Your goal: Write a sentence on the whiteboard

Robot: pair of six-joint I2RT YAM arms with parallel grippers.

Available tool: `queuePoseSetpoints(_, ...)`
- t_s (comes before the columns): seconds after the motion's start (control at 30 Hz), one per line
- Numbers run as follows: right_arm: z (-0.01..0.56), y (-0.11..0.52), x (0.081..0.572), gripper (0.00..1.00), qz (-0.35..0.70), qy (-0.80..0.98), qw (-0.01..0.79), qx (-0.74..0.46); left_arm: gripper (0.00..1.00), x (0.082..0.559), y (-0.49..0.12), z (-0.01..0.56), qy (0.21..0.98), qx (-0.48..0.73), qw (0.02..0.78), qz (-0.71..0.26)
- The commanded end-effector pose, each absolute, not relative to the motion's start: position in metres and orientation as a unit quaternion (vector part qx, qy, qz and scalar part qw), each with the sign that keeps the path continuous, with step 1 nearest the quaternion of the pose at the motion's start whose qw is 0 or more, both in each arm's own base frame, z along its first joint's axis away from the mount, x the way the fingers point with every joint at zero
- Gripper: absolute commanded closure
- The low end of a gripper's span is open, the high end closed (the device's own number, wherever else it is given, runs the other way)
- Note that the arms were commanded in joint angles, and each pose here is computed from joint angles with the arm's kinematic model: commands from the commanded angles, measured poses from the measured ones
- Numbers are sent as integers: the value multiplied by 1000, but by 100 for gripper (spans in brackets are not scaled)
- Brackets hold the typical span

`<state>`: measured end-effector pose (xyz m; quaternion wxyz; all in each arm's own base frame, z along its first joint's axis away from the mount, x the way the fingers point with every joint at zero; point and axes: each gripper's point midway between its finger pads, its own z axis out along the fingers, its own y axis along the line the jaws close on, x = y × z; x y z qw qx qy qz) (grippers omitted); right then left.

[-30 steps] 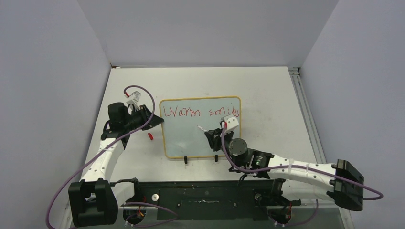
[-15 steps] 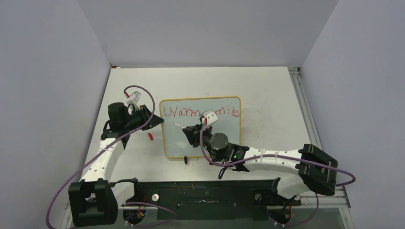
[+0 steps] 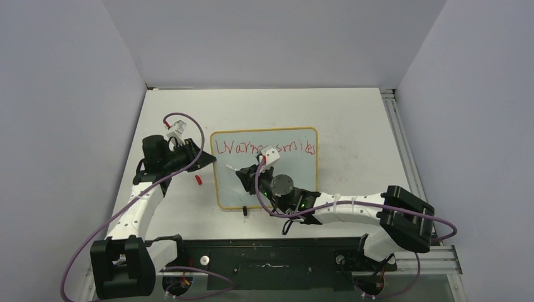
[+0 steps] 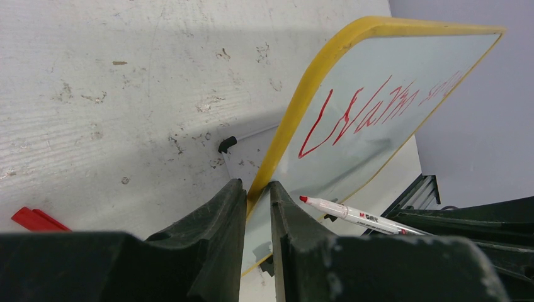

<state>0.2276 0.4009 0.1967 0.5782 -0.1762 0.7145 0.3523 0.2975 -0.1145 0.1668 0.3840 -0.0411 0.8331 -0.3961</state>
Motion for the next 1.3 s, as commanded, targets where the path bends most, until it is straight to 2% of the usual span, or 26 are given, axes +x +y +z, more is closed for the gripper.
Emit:
queuePoseSetpoints(0.0,227,414,229,95,383,689,596,-155,81,304,-115,190,820,-21,412,-397)
queuePoseSetpoints(0.5,207,410,236,95,348,712,590,-156,81,305,-115,191,819,-21,414,-398)
queuePoseSetpoints(1.27,163,399,206,95,334,746,549,-177,81,305,-115,191,819,-21,413,-397)
